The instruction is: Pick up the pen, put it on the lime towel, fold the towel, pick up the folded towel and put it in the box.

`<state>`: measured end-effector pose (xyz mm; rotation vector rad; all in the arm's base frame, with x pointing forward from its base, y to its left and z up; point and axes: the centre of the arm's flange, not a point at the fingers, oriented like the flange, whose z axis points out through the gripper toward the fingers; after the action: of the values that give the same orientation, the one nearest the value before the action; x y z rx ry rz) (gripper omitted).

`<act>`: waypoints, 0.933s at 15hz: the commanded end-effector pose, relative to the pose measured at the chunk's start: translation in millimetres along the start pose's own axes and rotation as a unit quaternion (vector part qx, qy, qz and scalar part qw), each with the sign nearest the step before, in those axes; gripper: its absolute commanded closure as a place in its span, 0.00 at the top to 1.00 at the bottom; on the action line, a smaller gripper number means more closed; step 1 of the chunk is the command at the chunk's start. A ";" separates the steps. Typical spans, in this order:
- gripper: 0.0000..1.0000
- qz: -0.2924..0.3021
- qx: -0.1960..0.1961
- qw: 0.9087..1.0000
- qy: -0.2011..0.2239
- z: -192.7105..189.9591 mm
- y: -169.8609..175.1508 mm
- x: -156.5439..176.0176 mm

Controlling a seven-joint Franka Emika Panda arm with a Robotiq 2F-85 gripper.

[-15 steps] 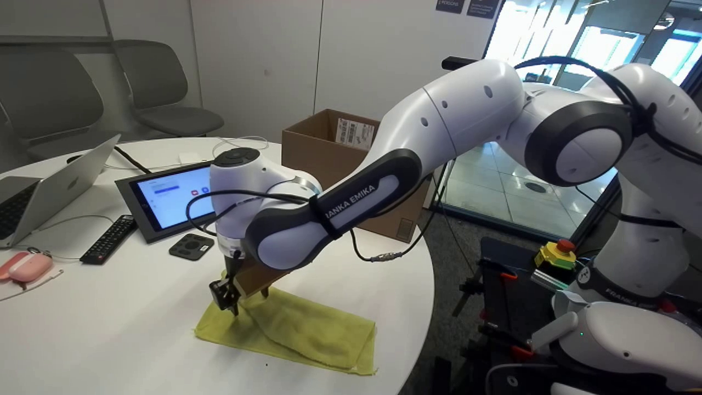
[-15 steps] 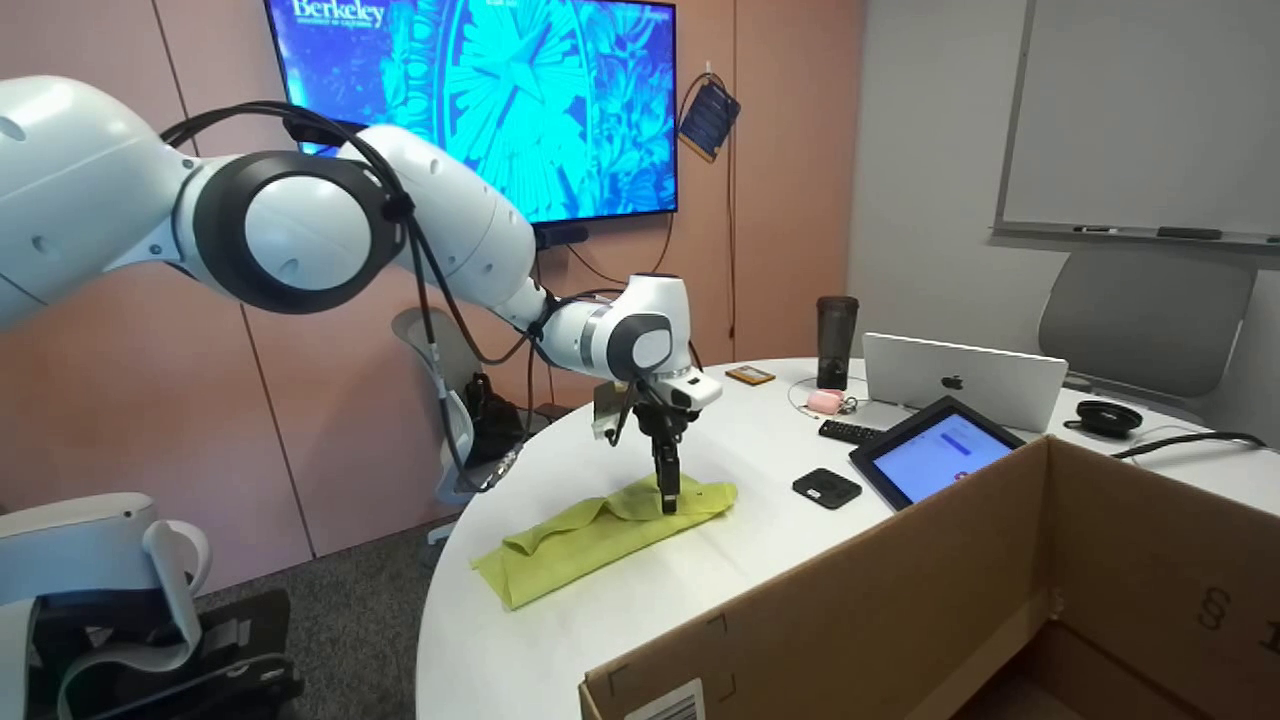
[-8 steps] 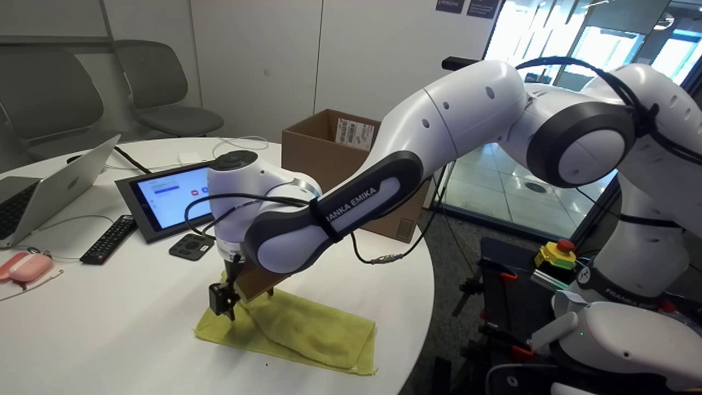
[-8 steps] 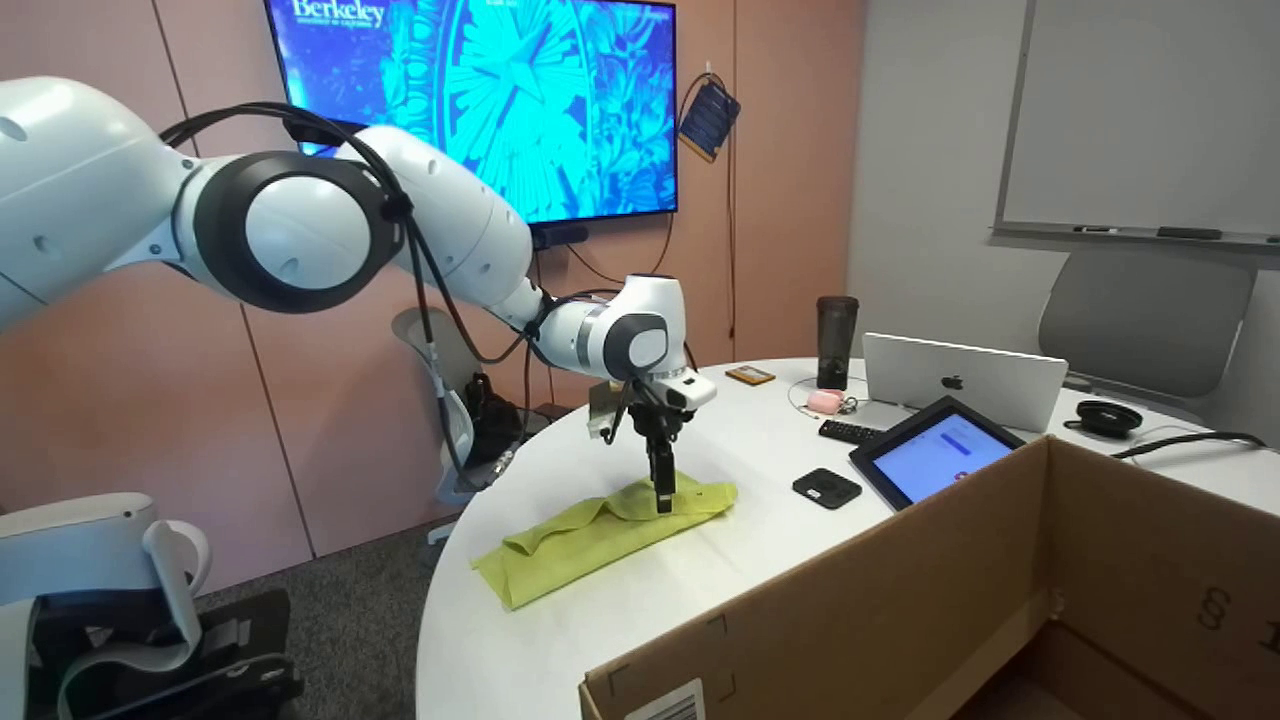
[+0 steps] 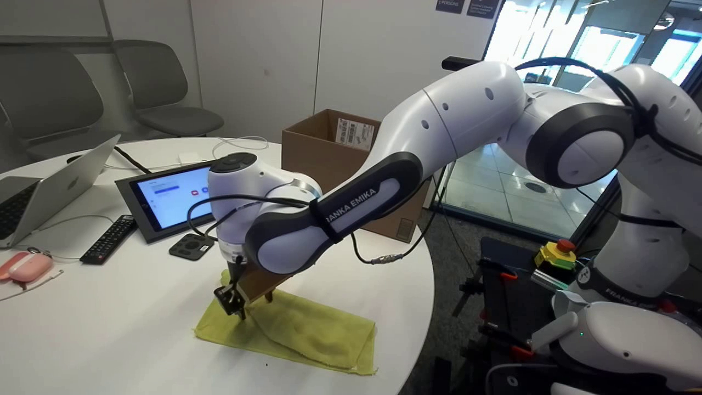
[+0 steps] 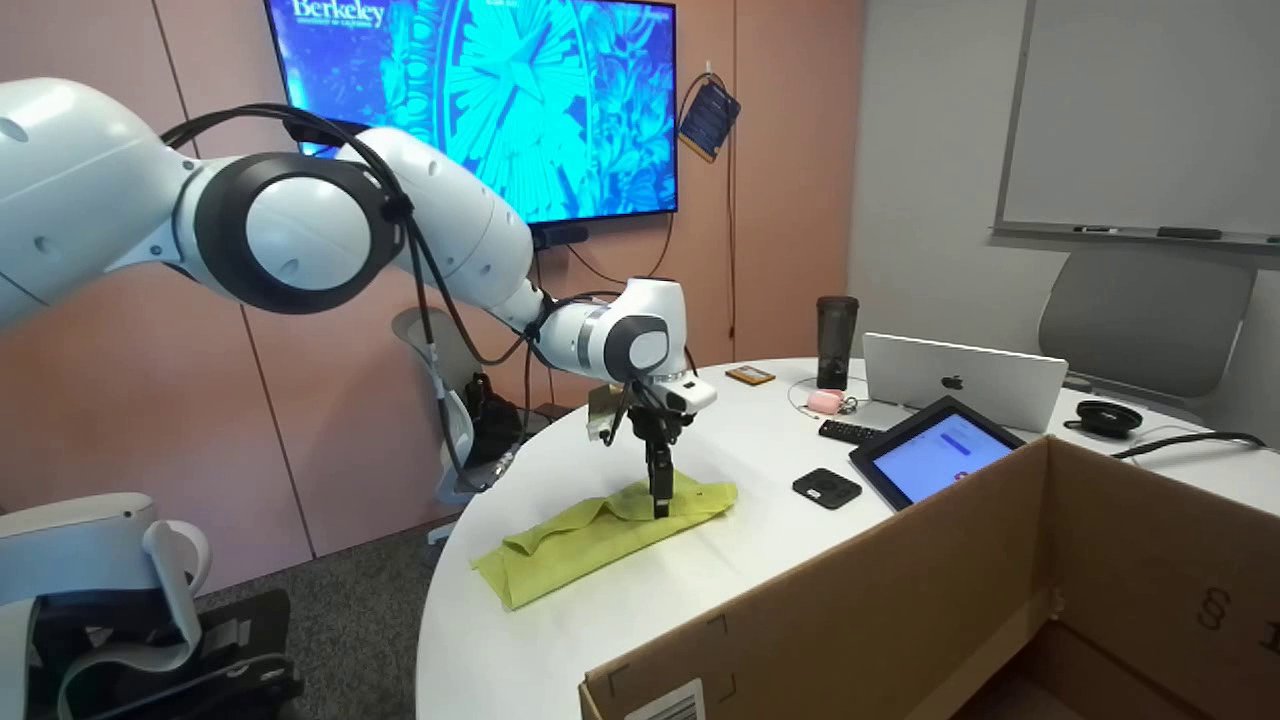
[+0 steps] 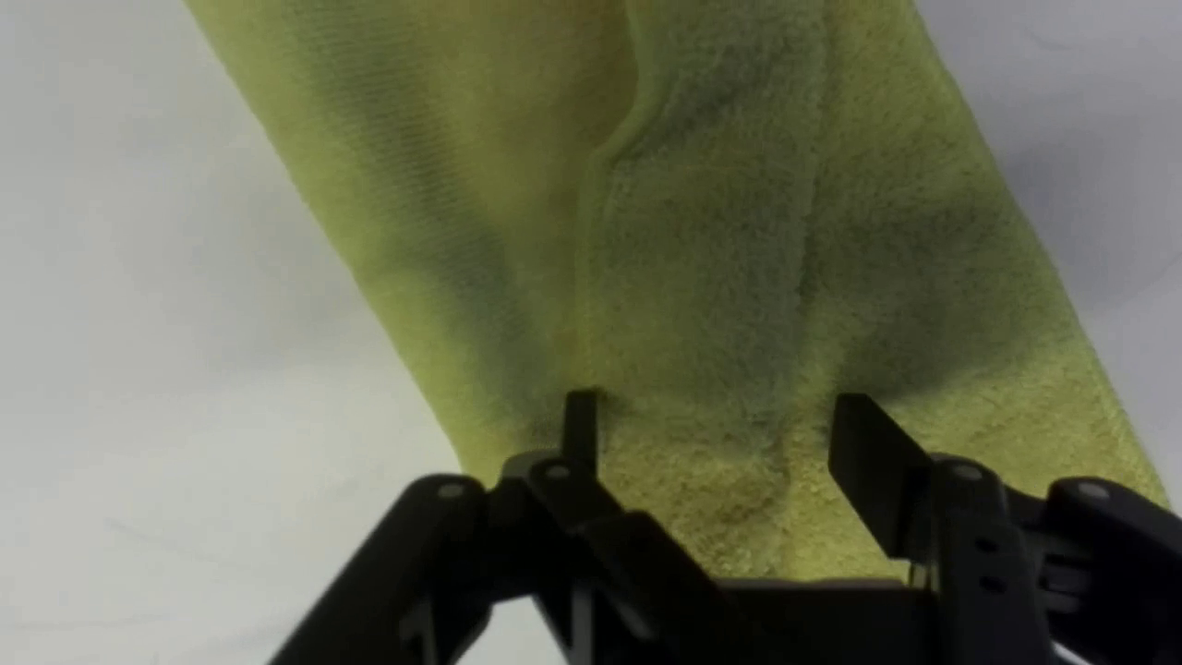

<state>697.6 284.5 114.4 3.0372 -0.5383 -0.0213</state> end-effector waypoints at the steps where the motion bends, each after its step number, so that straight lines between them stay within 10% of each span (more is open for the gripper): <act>1: 0.34 -0.001 -0.007 1.000 0.006 -3.2 -2.2 4.8; 5: 0.04 -0.001 -0.007 1.000 0.008 -5.4 -1.4 4.7; 14: 0.03 -0.003 -0.001 1.000 0.016 -22.9 2.6 0.8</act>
<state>699.0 283.0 116.9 3.0355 -0.5402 -0.0148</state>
